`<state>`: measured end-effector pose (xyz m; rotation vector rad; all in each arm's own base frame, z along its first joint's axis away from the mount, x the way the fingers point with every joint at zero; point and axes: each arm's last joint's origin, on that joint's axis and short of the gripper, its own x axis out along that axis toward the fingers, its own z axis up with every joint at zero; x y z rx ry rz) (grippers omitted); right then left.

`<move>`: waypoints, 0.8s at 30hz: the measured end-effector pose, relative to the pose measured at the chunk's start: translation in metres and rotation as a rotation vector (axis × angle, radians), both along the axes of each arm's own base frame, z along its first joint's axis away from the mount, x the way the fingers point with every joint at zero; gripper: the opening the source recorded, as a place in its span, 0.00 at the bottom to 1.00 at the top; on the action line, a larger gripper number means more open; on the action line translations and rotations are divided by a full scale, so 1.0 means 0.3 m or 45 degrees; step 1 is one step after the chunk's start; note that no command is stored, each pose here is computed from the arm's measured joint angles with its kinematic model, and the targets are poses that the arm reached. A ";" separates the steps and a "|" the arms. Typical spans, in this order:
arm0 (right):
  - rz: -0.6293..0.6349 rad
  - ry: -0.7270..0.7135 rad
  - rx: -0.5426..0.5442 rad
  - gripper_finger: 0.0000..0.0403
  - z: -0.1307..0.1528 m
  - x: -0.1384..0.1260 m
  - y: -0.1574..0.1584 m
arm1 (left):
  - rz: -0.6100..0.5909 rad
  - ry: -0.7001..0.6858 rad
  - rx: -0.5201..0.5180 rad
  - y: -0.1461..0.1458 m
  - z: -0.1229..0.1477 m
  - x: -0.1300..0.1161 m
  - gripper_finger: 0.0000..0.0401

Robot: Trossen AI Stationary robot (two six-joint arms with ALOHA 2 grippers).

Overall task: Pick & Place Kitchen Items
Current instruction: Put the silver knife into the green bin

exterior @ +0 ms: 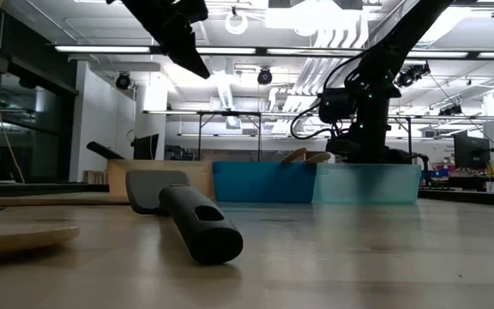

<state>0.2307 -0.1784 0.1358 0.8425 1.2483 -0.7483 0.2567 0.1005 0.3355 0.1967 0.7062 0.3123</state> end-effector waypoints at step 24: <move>-0.007 -0.003 -0.015 0.23 0.006 -0.001 -0.001 | 0.000 0.002 -0.002 0.000 -0.001 0.000 0.28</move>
